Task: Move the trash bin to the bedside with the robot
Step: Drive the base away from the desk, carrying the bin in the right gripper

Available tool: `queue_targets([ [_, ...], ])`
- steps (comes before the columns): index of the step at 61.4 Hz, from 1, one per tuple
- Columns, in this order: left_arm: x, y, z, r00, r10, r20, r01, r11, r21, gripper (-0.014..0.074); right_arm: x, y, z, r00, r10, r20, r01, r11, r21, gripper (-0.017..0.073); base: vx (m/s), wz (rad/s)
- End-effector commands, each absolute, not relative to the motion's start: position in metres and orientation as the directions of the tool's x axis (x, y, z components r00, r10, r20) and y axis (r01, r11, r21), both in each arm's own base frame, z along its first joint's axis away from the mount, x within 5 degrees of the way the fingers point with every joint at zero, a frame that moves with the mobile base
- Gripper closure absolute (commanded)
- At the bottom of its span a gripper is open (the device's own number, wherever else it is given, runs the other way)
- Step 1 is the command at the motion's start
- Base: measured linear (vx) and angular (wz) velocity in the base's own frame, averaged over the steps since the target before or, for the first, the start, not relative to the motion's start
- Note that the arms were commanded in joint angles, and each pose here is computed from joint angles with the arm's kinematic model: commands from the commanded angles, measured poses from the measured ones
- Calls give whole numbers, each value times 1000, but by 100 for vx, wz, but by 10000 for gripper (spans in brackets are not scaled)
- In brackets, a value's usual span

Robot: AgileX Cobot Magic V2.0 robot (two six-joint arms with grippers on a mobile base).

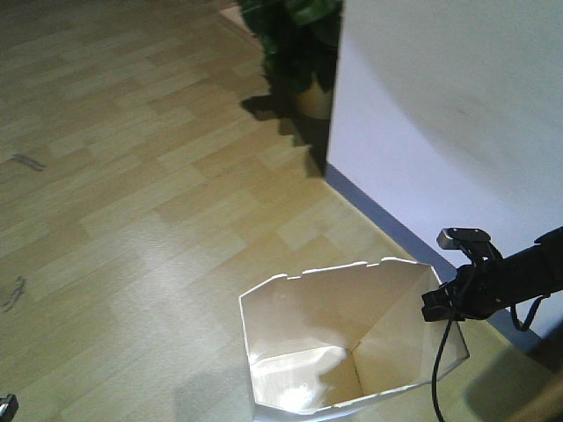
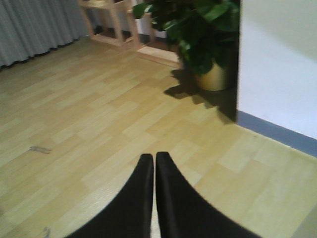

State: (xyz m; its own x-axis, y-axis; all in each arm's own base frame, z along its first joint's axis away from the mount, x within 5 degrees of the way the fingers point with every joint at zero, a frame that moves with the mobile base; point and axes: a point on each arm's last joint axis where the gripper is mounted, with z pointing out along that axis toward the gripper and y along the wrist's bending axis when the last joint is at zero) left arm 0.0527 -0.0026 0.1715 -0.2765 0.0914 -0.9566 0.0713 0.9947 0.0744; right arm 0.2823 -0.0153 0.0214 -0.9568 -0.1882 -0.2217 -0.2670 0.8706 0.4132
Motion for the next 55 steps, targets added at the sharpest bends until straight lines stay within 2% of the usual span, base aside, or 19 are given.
queue_targets([
  [1, 54, -3, 173, -207, 83, -975, 66, 995, 71, 601, 289, -3, 52, -947, -136, -290, -282, 784, 554, 562, 18, 58],
  [55, 54, -3, 173, -207, 83, -975, 66, 995, 71, 601, 289, -3, 52, -947, -136, -290, -282, 784, 554, 562, 23, 62],
])
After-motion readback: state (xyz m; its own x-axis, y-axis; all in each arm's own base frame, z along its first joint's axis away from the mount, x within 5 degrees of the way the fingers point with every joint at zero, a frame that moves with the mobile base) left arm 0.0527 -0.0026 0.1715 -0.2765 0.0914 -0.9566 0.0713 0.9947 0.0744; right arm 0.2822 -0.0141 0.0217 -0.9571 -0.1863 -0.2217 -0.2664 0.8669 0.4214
